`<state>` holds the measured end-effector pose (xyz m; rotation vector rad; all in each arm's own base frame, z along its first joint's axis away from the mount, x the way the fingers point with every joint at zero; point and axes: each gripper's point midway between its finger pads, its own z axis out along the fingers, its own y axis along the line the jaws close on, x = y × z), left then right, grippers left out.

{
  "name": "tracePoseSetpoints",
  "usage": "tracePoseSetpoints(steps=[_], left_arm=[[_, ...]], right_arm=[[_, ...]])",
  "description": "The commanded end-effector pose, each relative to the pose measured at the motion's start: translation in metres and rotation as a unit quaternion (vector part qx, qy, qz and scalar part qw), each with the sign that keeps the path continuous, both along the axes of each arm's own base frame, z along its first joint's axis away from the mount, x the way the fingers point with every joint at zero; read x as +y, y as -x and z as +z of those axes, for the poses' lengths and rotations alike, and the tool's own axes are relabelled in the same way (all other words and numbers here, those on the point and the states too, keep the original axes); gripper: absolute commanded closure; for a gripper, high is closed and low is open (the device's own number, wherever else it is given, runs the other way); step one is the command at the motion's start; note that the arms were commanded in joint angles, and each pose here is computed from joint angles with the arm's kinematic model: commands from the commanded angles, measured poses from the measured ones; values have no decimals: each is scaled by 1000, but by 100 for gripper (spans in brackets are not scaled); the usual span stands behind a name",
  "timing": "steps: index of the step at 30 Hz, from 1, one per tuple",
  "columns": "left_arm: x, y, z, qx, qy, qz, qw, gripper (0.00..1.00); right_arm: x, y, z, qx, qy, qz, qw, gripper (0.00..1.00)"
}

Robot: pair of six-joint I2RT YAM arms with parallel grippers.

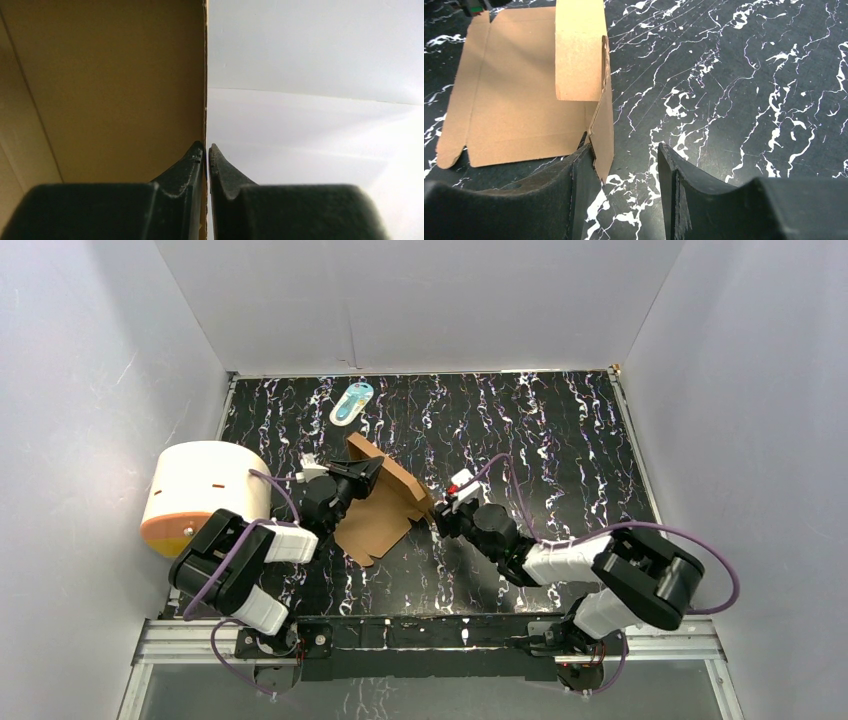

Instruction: Fold the paper box

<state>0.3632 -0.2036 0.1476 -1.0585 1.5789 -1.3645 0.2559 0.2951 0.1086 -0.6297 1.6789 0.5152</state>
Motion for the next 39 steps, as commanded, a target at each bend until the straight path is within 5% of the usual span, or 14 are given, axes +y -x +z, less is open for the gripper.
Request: tracePoseSetpoints(steps=[1,15,21,25,28,39], left_arm=[[5,3,16,-22,9,27,999,91],[1,18,7,-14,2,13,1000,88],[0,30,2,-10,0,-6,1000,86],[-2,41,11,-37,-25,-27,999,69],[-4,48,6,-45,-99,-54,993,52],[-16,78,-23,-108,-328,-142,928,25]], right_arm=[[11,-18,32,-58,-51,-23,997,45],[33,-36,27,-97,-68,9,993,63],[36,-40,26,-93,-65,45,993,79],[32,-39,23,-86,-54,78,992,89],[28,-37,22,-79,-41,107,990,90],[26,-39,23,-56,-32,178,982,92]])
